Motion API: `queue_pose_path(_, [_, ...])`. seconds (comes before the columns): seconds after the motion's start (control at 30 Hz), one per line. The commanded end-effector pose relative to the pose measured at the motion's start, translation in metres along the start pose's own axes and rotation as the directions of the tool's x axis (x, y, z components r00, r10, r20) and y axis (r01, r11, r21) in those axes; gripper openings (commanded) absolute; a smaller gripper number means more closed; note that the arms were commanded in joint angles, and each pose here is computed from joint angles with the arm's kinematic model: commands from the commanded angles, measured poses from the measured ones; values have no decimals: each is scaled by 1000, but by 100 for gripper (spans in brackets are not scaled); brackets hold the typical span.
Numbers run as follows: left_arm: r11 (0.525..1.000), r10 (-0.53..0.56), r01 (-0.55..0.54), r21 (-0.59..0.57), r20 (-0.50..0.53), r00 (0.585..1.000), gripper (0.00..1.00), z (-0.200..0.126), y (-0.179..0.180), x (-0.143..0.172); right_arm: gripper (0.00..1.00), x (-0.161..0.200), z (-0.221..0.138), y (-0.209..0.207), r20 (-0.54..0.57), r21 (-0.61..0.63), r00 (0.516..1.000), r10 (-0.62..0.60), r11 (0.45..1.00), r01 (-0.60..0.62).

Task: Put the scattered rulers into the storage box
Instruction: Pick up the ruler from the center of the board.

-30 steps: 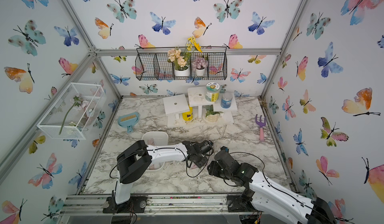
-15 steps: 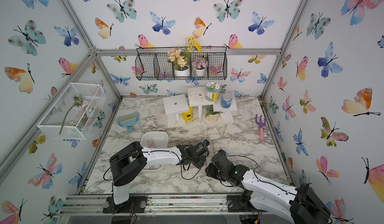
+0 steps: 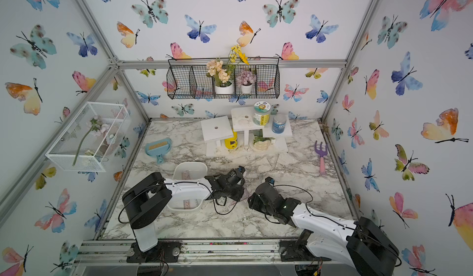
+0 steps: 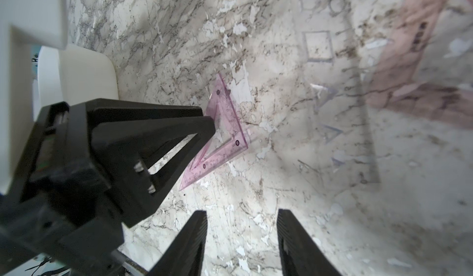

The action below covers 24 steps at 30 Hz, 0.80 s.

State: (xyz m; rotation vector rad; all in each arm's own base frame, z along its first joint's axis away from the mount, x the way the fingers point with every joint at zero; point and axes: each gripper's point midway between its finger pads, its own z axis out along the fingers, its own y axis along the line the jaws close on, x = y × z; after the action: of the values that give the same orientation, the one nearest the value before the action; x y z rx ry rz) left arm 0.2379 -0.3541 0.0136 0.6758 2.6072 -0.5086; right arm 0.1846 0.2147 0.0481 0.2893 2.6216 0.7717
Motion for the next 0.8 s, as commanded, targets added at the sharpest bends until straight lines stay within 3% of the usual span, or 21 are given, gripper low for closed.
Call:
queue_pose_path(0.0, [974, -80, -9, -225, -381, 921, 16, 9, 69, 118, 51, -15, 3, 12, 49, -13, 999, 8, 1000, -8])
queue_pose_path(0.37, [982, -73, -4, -191, -393, 916, 16, 12, 63, 118, 44, -26, 22, 11, 37, -86, 996, 86, 993, -83])
queue_pose_path(0.77, [985, -74, 3, -172, -410, 909, 15, 15, 62, 122, 40, -11, 38, 7, -40, -104, 994, 104, 989, -107])
